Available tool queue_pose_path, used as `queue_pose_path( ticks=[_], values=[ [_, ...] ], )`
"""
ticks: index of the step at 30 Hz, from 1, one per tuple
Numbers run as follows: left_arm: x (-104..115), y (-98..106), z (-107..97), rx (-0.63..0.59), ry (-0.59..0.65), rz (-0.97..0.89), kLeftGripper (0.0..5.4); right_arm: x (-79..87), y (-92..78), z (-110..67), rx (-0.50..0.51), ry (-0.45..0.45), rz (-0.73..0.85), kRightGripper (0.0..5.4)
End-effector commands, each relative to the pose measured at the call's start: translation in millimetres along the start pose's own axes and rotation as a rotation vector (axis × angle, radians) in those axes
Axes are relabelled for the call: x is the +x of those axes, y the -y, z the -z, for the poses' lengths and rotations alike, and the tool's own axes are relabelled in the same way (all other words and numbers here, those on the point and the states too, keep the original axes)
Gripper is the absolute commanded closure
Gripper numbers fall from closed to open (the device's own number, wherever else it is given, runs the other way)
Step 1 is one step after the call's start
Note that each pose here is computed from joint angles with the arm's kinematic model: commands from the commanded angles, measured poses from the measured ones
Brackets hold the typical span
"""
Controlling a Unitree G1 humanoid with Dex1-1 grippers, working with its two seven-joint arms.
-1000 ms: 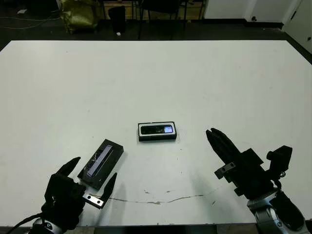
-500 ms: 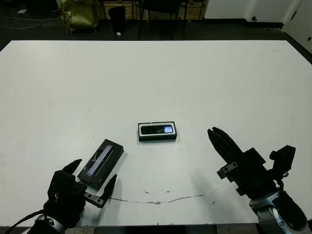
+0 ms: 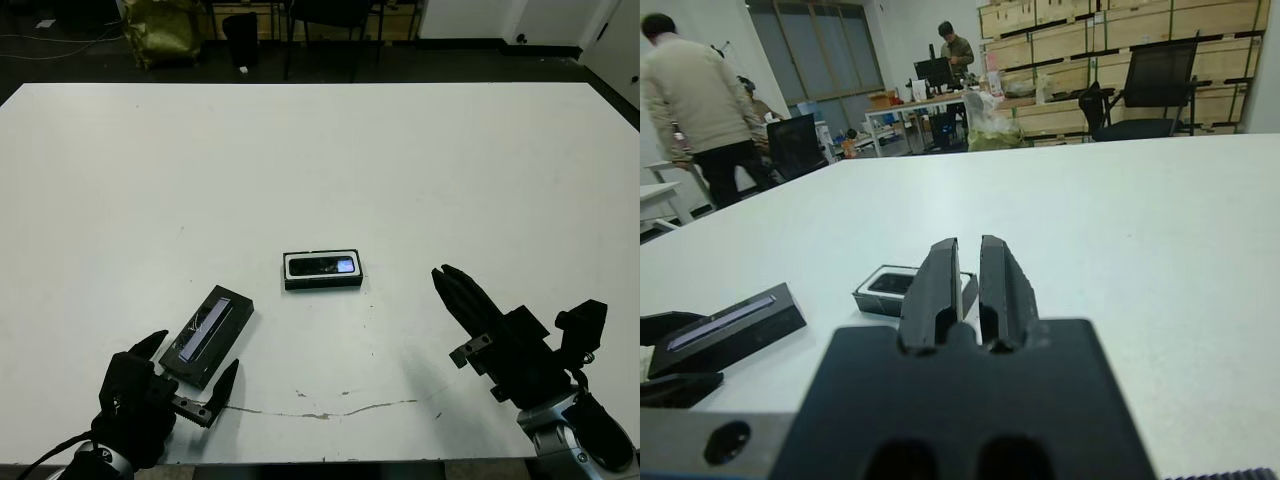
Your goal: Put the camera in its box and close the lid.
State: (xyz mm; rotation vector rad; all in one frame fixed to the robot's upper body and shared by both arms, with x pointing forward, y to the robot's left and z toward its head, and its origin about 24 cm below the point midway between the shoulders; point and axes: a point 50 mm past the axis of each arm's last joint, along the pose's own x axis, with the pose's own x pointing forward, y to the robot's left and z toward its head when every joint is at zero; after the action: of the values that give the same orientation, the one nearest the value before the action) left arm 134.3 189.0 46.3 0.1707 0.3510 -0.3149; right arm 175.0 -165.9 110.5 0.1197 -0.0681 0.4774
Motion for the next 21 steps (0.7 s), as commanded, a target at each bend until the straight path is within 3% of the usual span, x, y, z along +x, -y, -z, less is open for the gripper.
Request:
queue_pose_path(
  ticks=[1,7,14,17,21],
  values=[
    [0,0,16,-0.052,-0.076,0.002,0.01,-3.2,0.9,0.8,-0.005,-0.048,0.017,5.4],
    [1,1,22,-0.153,-0.087,0.016,0.01,-2.4,-0.3,-0.8,0.006,-0.034,0.012,5.4],
    [-1,0,18,-0.134,-0.13,0.014,0.01,-3.5,0.2,-0.4,-0.008,-0.03,0.012,5.4],
    [-4,-1,16,-0.094,-0.154,0.011,0.42,-3.9,-1.0,-1.0,-0.007,-0.032,0.011,5.4],
    [-8,-3,8,-0.025,-0.166,0.059,1.36,-4.2,-1.8,1.0,0.013,-0.037,0.014,5.4]
  ],
)
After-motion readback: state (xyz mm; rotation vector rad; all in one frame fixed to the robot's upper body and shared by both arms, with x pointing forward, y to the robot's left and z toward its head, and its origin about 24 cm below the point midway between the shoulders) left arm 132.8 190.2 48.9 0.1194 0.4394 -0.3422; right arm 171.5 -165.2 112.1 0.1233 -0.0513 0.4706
